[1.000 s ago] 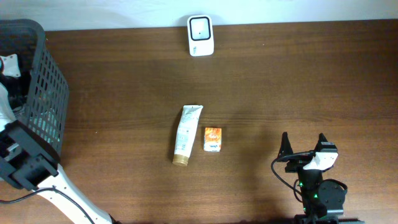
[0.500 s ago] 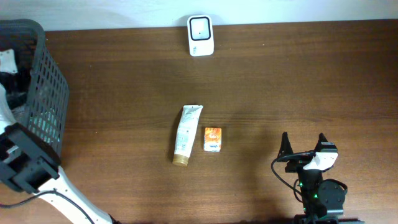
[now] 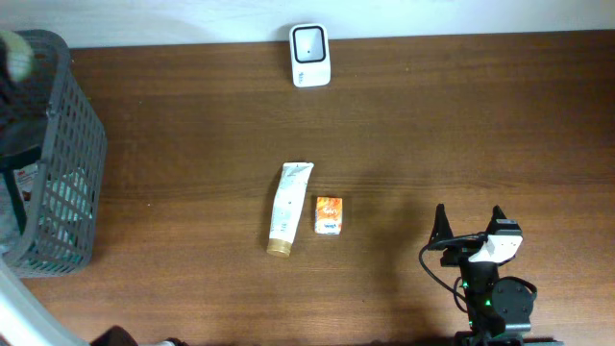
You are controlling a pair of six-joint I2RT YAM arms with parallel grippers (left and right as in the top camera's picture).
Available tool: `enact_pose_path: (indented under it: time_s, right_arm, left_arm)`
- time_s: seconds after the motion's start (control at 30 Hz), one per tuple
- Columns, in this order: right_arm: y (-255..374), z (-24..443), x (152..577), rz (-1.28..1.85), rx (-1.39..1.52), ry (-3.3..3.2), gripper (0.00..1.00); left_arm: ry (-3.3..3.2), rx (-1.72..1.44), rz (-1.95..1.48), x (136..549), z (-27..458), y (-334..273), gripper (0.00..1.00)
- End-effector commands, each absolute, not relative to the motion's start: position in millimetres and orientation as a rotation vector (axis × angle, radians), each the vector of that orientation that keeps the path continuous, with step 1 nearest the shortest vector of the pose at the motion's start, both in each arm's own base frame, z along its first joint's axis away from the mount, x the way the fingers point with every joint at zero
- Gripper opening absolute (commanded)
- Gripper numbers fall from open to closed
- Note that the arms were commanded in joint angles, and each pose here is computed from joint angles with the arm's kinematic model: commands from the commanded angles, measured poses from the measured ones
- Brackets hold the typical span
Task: Scan the item barcode
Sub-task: 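Lift the green-lidded jar out and set it left of the tube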
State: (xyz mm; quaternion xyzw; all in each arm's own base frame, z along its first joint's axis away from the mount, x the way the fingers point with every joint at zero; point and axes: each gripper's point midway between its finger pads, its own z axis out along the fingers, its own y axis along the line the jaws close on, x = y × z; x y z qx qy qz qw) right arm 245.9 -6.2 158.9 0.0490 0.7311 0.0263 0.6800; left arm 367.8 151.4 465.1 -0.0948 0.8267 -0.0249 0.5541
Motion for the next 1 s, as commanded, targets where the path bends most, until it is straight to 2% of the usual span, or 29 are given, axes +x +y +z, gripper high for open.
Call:
enact_pose_path:
  time_s: [0.0, 0.1, 0.2, 0.37, 0.53, 0.63, 0.77, 0.97]
  right_arm:
    - [-4, 156, 246, 0.069, 0.109, 1.646, 0.98]
    - [-4, 156, 246, 0.069, 0.109, 1.646, 0.98]
    - [-4, 156, 246, 0.069, 0.109, 1.646, 0.98]
    - [-4, 156, 246, 0.069, 0.109, 1.646, 0.98]
    - [-4, 156, 246, 0.069, 0.109, 1.646, 0.98]
    - [-4, 156, 246, 0.069, 0.109, 1.646, 0.98]
    - [-4, 156, 246, 0.069, 0.109, 1.646, 0.98]
    - [-4, 156, 246, 0.069, 0.109, 1.646, 0.98]
  left_arm:
    - [2.030, -0.108, -0.256, 366, 454, 85, 0.56]
    - [2.173, 0.035, -0.390, 366, 423, 23, 0.57]
    - [2.369, 0.097, -0.401, 362, 381, -13, 0.57]
    - [2.669, 0.244, -0.402, 374, 276, -64, 0.54]
    - [2.641, 0.356, -0.420, 401, 188, -98, 0.53]
    - [2.604, 0.431, -0.435, 400, 126, -121, 0.50]
    - [2.563, 0.488, -0.426, 394, 92, -136, 0.49]
    - [2.609, 0.403, -0.136, 398, 74, -104, 0.49]
